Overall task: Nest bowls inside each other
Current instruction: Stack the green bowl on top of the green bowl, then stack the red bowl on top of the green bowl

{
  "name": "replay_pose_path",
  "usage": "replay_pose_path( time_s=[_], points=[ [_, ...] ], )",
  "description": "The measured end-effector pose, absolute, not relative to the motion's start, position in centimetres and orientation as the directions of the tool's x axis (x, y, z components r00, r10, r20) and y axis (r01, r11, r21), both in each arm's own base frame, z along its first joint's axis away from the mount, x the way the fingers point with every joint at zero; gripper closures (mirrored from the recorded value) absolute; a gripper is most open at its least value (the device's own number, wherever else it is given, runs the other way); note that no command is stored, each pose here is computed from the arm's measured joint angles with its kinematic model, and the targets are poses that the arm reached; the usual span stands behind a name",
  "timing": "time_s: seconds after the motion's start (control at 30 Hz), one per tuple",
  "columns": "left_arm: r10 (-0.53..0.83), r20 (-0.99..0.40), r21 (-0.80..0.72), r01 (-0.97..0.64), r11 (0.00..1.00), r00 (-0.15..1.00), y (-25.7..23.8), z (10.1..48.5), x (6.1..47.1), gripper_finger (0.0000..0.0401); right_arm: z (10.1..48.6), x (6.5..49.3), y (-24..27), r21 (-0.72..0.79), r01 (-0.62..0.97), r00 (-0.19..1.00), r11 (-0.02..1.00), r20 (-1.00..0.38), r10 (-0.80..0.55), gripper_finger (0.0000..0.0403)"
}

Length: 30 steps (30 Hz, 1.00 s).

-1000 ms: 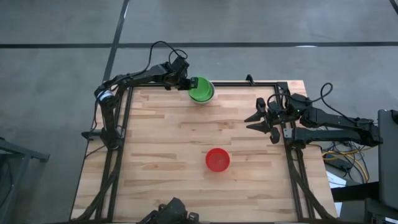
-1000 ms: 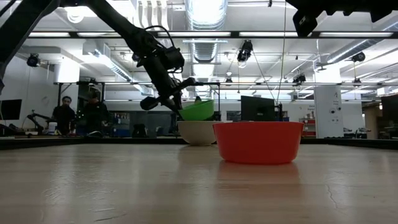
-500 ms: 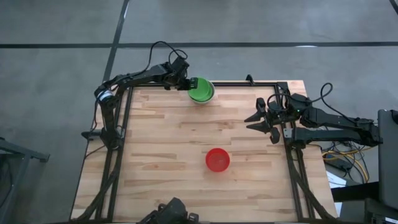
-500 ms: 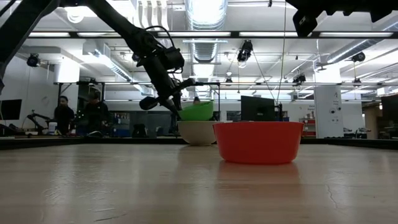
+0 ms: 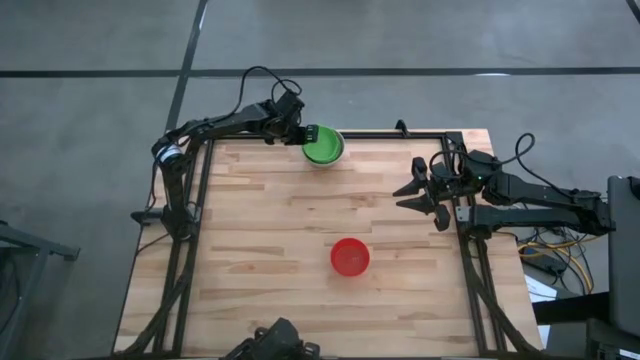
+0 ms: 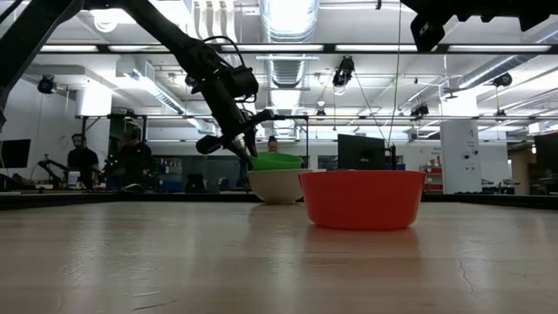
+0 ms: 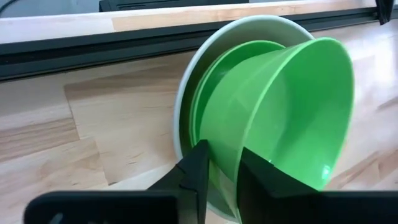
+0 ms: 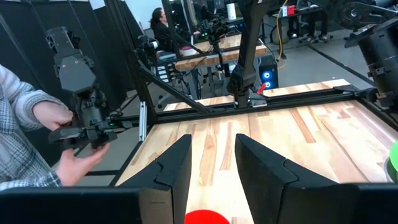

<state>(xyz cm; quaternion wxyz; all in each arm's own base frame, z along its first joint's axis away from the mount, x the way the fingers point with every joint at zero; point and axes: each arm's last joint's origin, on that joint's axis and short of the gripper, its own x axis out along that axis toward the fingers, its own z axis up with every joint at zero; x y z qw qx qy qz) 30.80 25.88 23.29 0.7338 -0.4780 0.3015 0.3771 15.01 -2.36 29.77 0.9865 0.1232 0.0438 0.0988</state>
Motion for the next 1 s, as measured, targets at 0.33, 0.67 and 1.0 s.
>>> replay_pose_path(
  time_s=[0.33, 0.67, 1.0],
  points=[
    [0.278, -0.784, -0.491, -0.828, 0.271, 0.556, 26.0, 23.5, 31.0, 0.0291, 29.8, 15.0, -2.4, 0.252, -0.184, 0.977, 0.95, -0.062, 0.206, 0.0282],
    [0.268, -0.795, -0.477, -0.834, 0.279, 0.544, 25.9, 23.4, 30.8, 0.0279, 29.8, 15.0, -2.4, 0.252, -0.184, 0.977, 0.95, -0.062, 0.206, 0.0282],
    [0.242, -0.74, -0.485, -0.747, 0.455, 0.628, 25.9, 24.7, 31.5, 0.0279, 29.8, 15.0, -2.4, 0.251, -0.184, 0.977, 0.95, -0.061, 0.206, 0.0282]
  ],
)
